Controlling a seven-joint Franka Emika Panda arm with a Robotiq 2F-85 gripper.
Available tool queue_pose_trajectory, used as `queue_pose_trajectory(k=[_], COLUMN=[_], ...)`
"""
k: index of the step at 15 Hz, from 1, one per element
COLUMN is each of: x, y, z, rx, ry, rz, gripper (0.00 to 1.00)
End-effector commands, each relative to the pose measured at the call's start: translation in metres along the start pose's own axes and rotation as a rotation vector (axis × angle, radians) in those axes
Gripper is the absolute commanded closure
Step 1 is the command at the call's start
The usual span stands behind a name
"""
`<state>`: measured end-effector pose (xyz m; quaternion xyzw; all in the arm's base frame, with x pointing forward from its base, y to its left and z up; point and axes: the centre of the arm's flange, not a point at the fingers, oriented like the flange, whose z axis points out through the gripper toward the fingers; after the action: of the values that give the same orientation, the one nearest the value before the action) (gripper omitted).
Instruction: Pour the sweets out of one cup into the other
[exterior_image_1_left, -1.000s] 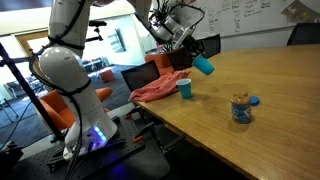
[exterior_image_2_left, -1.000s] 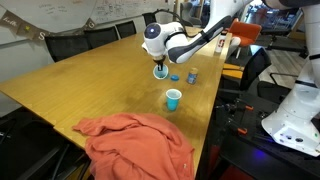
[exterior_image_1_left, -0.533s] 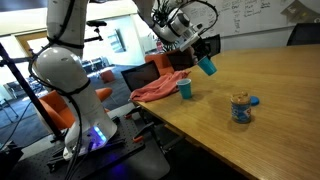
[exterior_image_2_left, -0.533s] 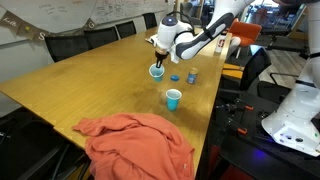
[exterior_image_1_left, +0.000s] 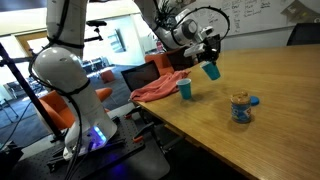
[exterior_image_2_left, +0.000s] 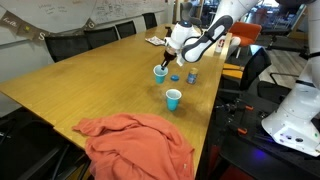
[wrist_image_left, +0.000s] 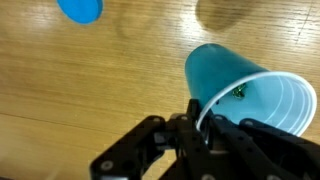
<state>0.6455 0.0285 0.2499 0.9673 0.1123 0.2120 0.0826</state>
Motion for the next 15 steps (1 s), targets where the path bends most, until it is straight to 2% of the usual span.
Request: queue_pose_trajectory(k=[1,9,15], x=[-0.016,-0.038,-0.061], y=[0.017,0.047,0.058], z=[0.000,0.027,0.054], rx=[0.029,0.022,0.027], ry=[-0.024,-0.105,-0.167], rz=[0.107,0.321,0.395], gripper=[0.99,0.99,0.99])
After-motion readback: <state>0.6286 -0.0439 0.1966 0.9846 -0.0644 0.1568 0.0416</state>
